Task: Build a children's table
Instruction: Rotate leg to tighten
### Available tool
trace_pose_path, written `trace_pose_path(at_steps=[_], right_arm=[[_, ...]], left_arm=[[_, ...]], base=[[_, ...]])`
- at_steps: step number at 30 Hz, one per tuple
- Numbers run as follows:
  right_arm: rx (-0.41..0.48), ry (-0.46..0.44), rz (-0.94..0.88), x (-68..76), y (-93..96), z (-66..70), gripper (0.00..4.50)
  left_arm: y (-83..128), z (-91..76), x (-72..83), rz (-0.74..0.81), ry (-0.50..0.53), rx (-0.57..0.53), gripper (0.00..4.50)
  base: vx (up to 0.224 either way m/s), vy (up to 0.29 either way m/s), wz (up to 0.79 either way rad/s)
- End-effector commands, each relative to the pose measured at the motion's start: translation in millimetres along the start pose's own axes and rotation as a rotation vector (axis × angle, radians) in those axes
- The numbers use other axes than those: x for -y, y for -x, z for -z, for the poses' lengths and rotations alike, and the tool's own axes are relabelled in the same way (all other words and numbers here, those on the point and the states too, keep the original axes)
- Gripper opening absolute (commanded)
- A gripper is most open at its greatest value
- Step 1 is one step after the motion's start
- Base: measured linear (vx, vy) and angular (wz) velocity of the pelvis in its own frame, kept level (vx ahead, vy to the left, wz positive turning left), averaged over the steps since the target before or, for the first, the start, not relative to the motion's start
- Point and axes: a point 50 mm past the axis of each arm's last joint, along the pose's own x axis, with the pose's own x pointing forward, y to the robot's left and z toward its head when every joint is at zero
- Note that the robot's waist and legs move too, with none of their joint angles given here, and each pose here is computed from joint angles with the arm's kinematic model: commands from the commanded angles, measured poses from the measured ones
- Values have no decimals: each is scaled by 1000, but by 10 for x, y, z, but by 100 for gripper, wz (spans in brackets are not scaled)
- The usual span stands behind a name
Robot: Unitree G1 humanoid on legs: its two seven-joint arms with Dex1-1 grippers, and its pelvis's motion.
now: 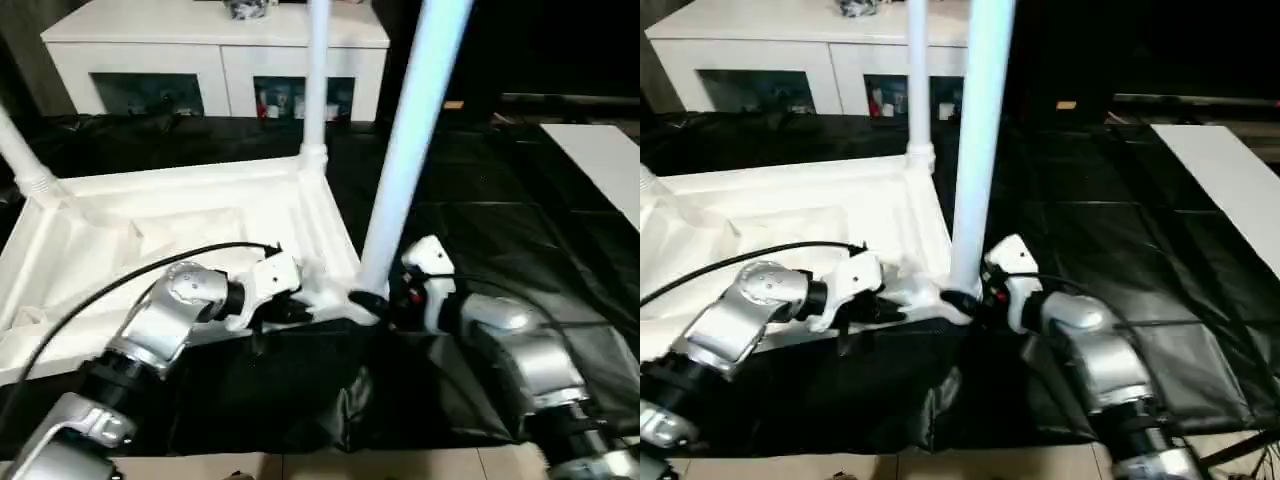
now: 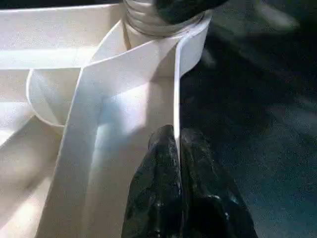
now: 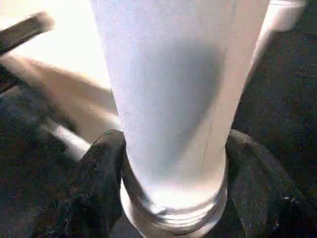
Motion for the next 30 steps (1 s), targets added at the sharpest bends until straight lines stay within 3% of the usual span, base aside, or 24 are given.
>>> trace_pose_path(at_steps=[1, 7, 11, 13, 17, 21, 22, 28, 30], right_arm=[[-127, -60, 202, 31, -97, 212, 266], [-143, -126, 438, -74, -337, 182, 264], [-82, -165, 396, -125, -453, 67, 264], [-4, -136, 352, -124, -439, -60, 320], [39, -85, 377, -20, -327, -141, 369], [37, -16, 322, 38, -225, -181, 389], [37, 55, 272, 70, -143, -209, 389], [13, 169, -21, 26, 112, -174, 389], [-41, 242, -128, 32, 241, -101, 389]], left_arm=[[-224, -109, 41, -69, 42, 4, 0], [-487, -364, -32, -296, 154, 63, 0], [-533, -425, -46, -327, 141, 64, 0], [-507, -396, -47, -310, 111, 52, 0], [-410, -302, -65, -303, 70, 23, 0], [-320, -229, -58, -265, 46, 13, 0], [-258, -184, -49, -235, 34, 8, 0], [-96, -30, 5, -109, 4, -27, 0], [-6, 4, 121, 71, -54, -16, 0]], base=[[0, 0, 0], [0, 0, 0], [0, 0, 0], [0, 0, 0], [0, 0, 0], [0, 0, 0], [0, 0, 0], [25, -10, -1], [0, 0, 0]])
